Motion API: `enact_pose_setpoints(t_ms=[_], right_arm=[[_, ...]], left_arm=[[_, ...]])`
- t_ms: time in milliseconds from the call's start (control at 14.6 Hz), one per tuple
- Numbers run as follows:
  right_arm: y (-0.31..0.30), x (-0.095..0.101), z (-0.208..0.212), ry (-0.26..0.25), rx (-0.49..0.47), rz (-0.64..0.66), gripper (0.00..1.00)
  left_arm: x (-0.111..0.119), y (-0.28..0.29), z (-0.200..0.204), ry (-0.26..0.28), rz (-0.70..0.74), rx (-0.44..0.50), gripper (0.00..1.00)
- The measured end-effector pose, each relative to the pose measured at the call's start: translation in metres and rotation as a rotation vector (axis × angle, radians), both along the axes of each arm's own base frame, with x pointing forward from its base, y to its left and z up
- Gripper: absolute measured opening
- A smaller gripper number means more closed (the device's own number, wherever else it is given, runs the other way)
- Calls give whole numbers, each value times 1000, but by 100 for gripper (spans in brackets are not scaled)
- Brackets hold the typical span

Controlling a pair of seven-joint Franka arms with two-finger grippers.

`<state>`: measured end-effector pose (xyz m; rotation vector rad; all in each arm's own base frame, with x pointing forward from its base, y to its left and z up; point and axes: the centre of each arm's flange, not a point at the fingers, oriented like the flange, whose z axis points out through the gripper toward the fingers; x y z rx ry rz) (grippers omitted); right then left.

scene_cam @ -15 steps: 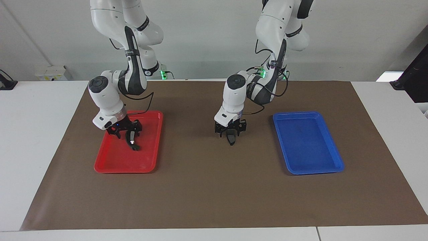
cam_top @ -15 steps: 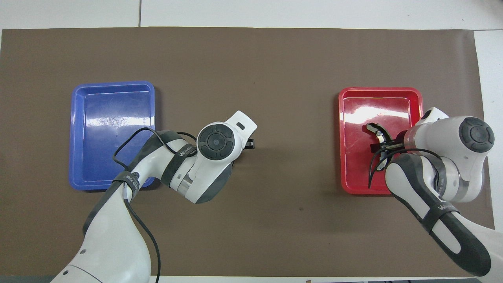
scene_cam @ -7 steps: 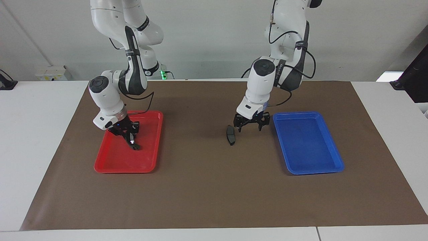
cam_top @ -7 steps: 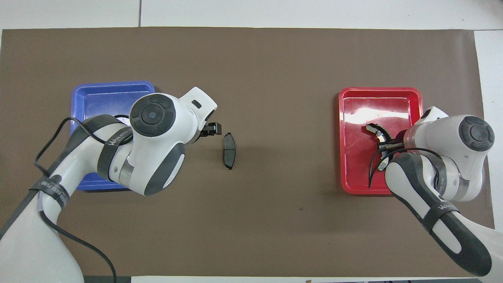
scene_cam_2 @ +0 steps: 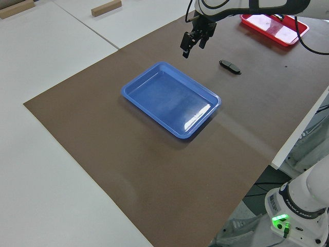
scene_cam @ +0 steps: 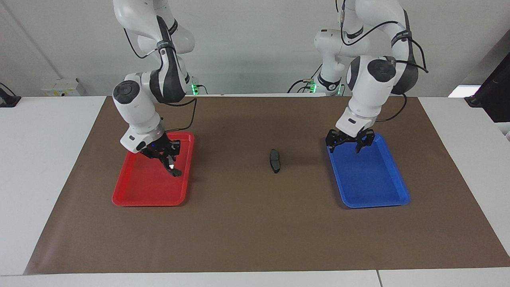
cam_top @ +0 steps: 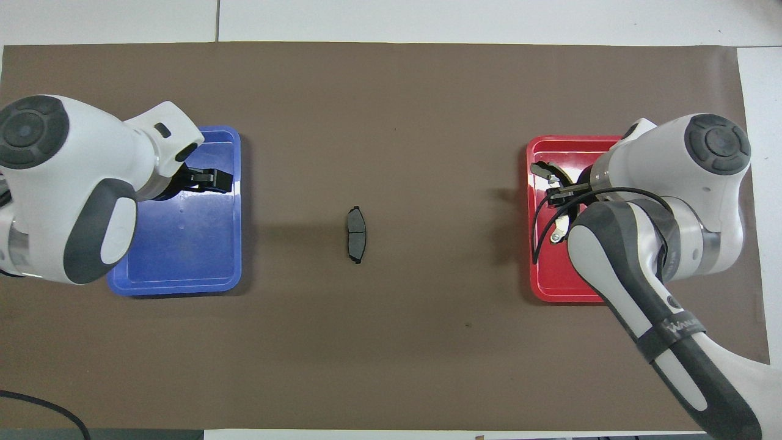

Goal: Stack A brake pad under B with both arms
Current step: 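Release the small pad while the right gripper carries the curved pad over it, then lower the curved pad onto the small pad with the right gripper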

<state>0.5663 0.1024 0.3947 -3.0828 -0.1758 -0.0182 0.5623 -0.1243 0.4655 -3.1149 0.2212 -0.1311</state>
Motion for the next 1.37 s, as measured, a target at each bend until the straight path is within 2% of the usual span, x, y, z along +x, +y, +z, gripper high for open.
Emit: enact_pose_setpoints(t_ms=[137,341,478,683,888,1024,1366], right_arm=[[62,-5,6,-7,10,-3,43],[148,-24,4,-1,17,-17,43],[200,-31,-3,-8,-8,-31,43],[260,-30,-23,-11,-30,-53,43],[295,-31,-44,-8,-22,-82,43],[310,-35,-54,-19,-6,-118,43],[325,-42,-58,-30,15,-188,43]], left_arm=[[3,48,15,-9,-22,6,98],[3,99,41,0,-26,13,98],[4,115,58,12,-13,15,99],[2,127,87,41,10,16,99],[-4,140,112,89,28,16,99],[-6,151,114,108,29,16,99],[-6,160,110,117,40,15,99]])
